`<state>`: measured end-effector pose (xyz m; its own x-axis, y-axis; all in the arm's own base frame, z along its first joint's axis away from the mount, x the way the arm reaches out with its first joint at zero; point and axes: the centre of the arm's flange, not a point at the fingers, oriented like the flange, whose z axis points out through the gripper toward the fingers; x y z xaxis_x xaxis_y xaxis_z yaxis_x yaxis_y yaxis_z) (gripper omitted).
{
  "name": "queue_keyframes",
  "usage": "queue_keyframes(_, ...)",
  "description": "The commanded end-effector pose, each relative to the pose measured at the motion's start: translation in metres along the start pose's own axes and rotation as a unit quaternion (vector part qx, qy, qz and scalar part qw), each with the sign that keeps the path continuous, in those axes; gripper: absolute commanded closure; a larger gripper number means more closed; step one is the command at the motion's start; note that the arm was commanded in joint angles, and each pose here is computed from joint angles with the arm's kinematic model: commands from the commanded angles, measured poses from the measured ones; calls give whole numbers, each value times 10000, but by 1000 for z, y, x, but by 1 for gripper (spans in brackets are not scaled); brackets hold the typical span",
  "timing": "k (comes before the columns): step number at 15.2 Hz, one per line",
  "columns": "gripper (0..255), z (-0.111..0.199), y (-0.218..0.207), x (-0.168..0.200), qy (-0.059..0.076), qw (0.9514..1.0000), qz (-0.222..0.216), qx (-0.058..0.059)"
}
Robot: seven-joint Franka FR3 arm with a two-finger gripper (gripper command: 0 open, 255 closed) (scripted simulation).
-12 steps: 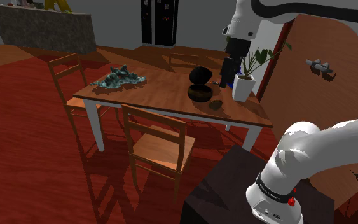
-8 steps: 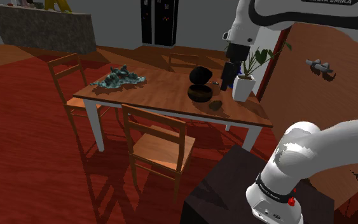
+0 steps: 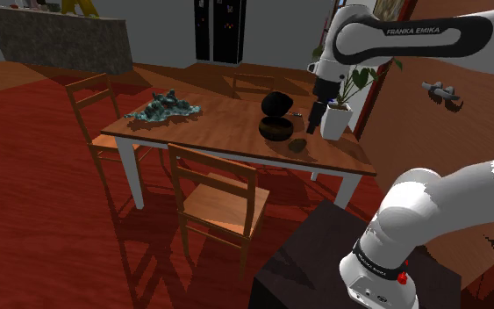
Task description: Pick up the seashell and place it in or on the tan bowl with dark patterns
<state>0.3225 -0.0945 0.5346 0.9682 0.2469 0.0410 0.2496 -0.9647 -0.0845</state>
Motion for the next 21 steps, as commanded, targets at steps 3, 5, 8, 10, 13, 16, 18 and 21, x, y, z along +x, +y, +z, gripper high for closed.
queue_keyframes(3, 0, 28, 42, 2, 55, 9997, -236, -84)
queue_keyframes(5, 0, 41, 64, 4, 80, 9993, -347, -122)
queue_keyframes(8, 0, 60, 96, 8, 116, 9984, -515, -180)
queue_keyframes(10, 0, 73, 118, 12, 141, 9977, -626, -219)
queue_keyframes(13, 0, 91, 150, 18, 177, 9963, -794, -277)
queue_keyframes(16, 0, 110, 183, 25, 213, 9946, -961, -334)
queue_keyframes(18, 0, 122, 204, 31, 238, 9933, -1072, -373)
queue_keyframes(21, 0, 139, 237, 40, 274, 9910, -1238, -430)
